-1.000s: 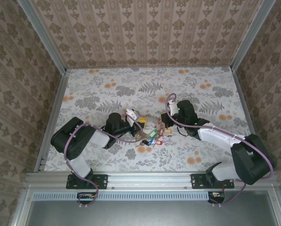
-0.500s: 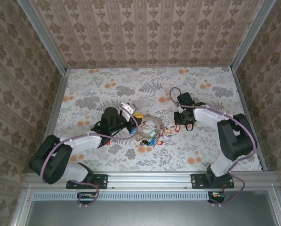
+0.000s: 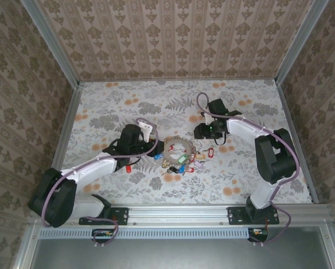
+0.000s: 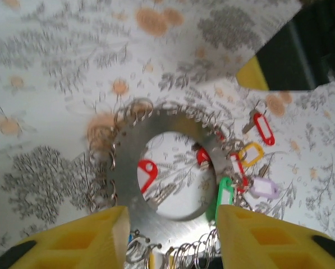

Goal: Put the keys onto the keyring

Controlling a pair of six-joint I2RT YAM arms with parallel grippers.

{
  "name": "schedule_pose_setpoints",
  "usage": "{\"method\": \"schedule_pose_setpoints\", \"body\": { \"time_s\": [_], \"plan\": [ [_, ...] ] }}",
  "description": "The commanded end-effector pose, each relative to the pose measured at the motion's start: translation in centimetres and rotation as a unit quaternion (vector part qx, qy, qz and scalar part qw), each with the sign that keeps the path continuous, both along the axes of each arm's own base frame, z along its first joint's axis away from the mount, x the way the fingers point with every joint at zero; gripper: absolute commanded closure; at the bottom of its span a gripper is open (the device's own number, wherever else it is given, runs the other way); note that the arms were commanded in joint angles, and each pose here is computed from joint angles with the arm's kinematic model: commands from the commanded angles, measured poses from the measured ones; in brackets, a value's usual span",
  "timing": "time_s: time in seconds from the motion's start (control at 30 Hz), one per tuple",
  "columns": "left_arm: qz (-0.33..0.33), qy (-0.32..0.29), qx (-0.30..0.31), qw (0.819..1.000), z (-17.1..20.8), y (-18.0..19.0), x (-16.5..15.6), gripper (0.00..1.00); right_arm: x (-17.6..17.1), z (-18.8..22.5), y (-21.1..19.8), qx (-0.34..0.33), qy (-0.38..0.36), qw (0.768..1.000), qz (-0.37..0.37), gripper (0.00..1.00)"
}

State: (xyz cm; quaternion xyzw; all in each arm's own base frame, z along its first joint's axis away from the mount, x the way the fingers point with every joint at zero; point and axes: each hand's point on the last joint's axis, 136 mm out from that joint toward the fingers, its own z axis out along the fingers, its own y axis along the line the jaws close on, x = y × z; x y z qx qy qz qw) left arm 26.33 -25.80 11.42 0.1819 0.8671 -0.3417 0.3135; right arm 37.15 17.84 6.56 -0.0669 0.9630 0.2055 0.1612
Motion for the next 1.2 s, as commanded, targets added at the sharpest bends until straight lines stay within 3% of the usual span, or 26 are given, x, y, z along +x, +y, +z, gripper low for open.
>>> {"method": "schedule_pose_setpoints", "body": {
  "time_s": [0.0,0.07,0.33,0.5,0.8,1.0,1.17],
  "plan": [
    [0.02,0.125,-0.027,0.992,-1.4,-1.1,-0.9,0.62,0.6,0.4,4.3,0.086,0.012,0.994,0.061,0.45],
    [0.021,0.147,-0.025,0.989,-2.1,-2.0,-1.0,0.61,1.0,-0.2,4.9,0.091,0.022,0.993,0.072,0.45],
    [0.036,0.205,-0.02,0.978,-4.9,-4.1,-0.4,0.77,0.1,-2.8,6.0,0.098,0.079,0.985,0.115,0.48],
    [0.049,0.225,0.007,0.973,-7.1,-4.2,-0.4,0.82,-1.4,-4.5,5.4,0.084,0.11,0.982,0.125,0.48],
    [0.065,0.264,0.044,0.961,-11.0,-2.7,-1.8,0.87,-3.4,-4.8,7.5,0.174,0.143,0.964,0.142,0.56],
    [0.056,0.255,0.044,0.964,-11.2,-2.8,-1.7,0.89,-3.0,-3.9,7.6,0.19,0.135,0.963,0.139,0.78],
    [0.057,0.186,0.026,0.981,-7.3,-2.9,-0.1,0.85,-2.0,-0.7,7.0,0.195,0.083,0.969,0.129,0.95]
  ]
}}
